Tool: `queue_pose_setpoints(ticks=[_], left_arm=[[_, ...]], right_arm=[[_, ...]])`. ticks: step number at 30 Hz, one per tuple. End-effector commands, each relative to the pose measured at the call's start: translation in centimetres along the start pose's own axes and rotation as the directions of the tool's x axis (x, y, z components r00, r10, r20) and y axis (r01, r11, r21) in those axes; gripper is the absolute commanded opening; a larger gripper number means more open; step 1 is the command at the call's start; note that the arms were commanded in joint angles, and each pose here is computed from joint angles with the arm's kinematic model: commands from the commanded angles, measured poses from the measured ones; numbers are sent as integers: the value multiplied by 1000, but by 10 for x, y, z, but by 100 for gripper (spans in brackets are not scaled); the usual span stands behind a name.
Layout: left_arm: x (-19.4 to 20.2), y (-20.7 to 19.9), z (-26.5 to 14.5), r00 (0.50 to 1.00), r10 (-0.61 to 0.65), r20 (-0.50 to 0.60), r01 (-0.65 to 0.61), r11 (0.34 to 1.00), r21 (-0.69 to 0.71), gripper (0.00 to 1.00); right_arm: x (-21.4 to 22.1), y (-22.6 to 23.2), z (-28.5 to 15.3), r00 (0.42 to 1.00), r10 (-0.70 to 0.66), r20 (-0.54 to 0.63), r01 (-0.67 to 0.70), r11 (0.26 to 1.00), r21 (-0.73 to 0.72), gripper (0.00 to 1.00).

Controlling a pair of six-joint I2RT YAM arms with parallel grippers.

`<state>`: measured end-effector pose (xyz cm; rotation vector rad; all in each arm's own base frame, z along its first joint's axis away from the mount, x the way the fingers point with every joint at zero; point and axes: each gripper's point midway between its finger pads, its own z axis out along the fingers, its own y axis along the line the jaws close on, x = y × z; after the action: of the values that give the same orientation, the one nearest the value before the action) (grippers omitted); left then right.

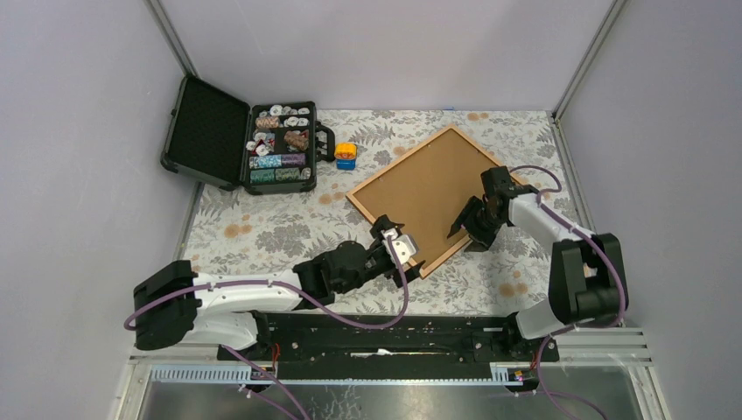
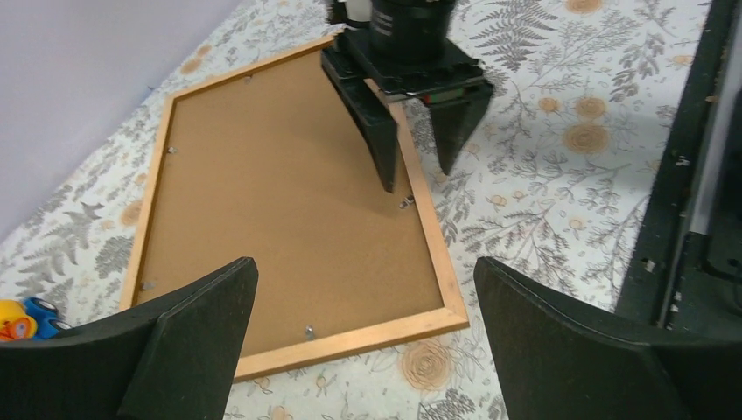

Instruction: Put the photo into the frame

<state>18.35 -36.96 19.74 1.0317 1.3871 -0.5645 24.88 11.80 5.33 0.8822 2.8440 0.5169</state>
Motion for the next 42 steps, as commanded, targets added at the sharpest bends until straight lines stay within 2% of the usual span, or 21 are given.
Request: queue_pose_setpoints(ticks=[1, 4, 9, 12, 18, 23, 27, 30, 33, 38, 40, 42], left_arm=[[-11, -11, -12, 995, -93, 39, 90, 993, 71, 99], [-8, -15, -19, 993, -111, 38, 107, 990, 93, 99], [-9, -22, -25, 988, -145, 55, 137, 982, 128, 99], [-6, -27, -25, 987, -152, 49, 143, 978, 152, 99], [0, -29, -18, 989, -143, 31, 137, 979, 151, 99], [5, -27, -3, 994, -109, -1, 108, 986, 128, 99], [16, -26, 12, 997, -24, -67, 32, 992, 119, 99], [28, -29, 19, 992, 41, -116, -24, 989, 145, 99], [45, -28, 18, 981, 114, -158, -88, 983, 158, 99], [53, -14, 11, 966, 231, -117, -224, 972, 64, 99], [56, -18, 5, 935, 345, -85, -344, 939, 33, 99], [66, -18, 7, 904, 413, -113, -414, 910, 17, 99]], right_arm=[[-13, 3, 3, 999, 4, -38, -2, 998, 66, 63], [-14, 5, 13, 993, 37, -111, -31, 998, 62, 59], [-22, -11, 26, 986, 90, -144, -75, 991, 109, 55], [-23, -21, 35, 975, 123, -186, -101, 987, 122, 42], [-30, -38, 45, 963, 178, -201, -146, 975, 165, 36], [-29, -47, 46, 955, 200, -217, -154, 965, 211, 0], [-31, -51, 31, 953, 200, -228, -131, 950, 283, 0], [-22, -52, 12, 931, 207, -301, -101, 937, 334, 0], [-15, -42, 0, 916, 177, -361, -73, 956, 284, 0], [-14, -33, -19, 923, 158, -350, -69, 965, 251, 0], [-14, -29, -26, 926, 149, -348, -67, 969, 237, 0], [-13, -25, -31, 925, 142, -353, -65, 973, 220, 0]])
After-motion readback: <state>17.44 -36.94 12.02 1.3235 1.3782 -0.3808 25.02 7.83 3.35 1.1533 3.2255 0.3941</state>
